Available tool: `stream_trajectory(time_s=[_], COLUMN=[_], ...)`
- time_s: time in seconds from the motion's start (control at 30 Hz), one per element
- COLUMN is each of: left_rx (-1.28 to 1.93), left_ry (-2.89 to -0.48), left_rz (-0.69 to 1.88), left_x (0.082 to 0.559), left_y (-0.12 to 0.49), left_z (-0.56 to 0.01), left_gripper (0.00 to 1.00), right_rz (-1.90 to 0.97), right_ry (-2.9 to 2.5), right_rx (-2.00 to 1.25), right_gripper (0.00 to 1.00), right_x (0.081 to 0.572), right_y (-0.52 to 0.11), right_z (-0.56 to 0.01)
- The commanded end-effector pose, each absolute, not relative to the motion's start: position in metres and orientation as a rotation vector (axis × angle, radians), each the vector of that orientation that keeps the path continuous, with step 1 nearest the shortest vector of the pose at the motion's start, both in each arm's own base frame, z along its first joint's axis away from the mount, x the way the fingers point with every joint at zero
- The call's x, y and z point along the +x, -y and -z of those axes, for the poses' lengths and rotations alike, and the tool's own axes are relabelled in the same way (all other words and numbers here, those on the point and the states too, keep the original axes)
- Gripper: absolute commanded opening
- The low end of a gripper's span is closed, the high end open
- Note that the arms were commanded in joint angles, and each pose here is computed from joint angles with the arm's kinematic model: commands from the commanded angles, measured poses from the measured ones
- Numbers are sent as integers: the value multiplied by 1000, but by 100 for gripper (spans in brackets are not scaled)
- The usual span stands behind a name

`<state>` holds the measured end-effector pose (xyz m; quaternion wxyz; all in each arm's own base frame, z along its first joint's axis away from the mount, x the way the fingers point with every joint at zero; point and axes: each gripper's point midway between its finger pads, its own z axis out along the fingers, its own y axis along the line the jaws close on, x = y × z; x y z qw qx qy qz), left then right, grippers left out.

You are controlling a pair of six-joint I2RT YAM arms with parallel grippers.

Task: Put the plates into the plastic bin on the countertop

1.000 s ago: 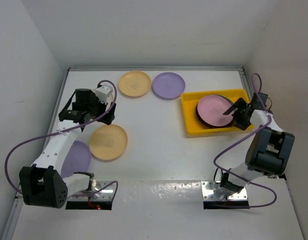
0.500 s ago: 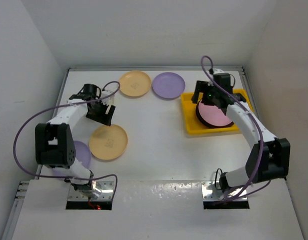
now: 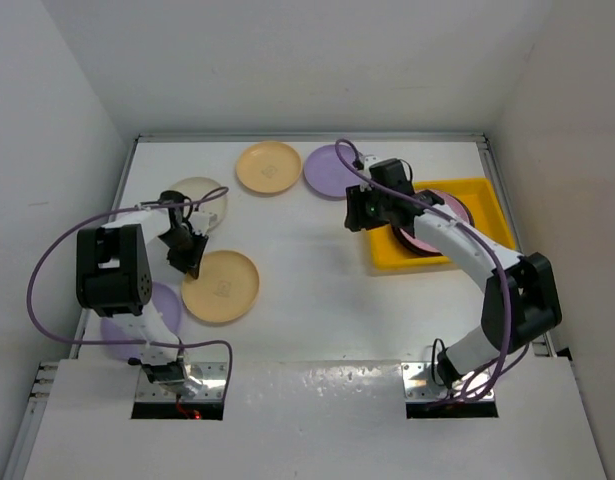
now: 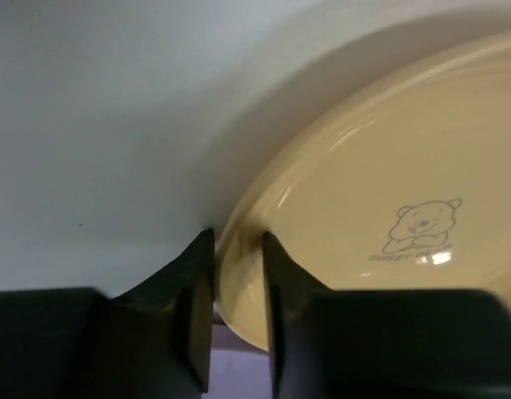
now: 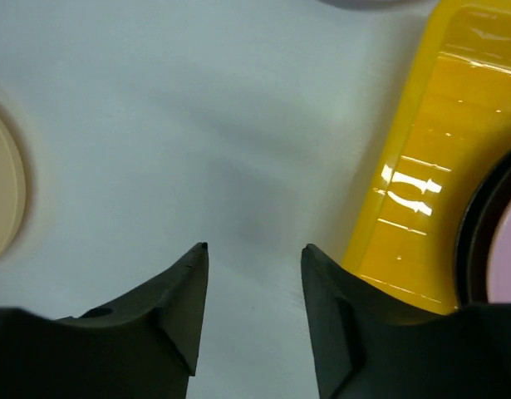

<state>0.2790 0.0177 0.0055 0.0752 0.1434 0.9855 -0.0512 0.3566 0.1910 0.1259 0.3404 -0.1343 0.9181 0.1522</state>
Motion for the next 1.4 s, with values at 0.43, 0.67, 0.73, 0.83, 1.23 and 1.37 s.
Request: stream_trajectory(time_s=[0.43, 0.67, 0.73, 0.83, 1.23, 1.37], left_rx=[670, 720, 718, 725, 508, 360], left_ry=[-2432, -2398, -2407, -2407, -2521, -2616], left_rz=[683, 776, 780, 734, 229, 33], left_x=[346, 339, 337, 341, 351, 327], left_y=[104, 127, 126, 122, 0, -58], left_z=[-152, -163, -162, -163, -176, -155], left_gripper=[0, 0, 0, 1, 100, 100], right_rz=[-923, -936, -921, -885, -792, -693], right_ry=[-2307, -2339, -2336, -2351, -2491, -2504], right_rx=[-590, -410, -345, -251, 369, 630], right_gripper=[82, 56, 31, 0, 0, 0], right_x=[321, 357, 363, 366, 355, 337], right_y=[-332, -341, -337, -323, -107, -27], right_z=[-120, -100, -98, -96, -147, -136])
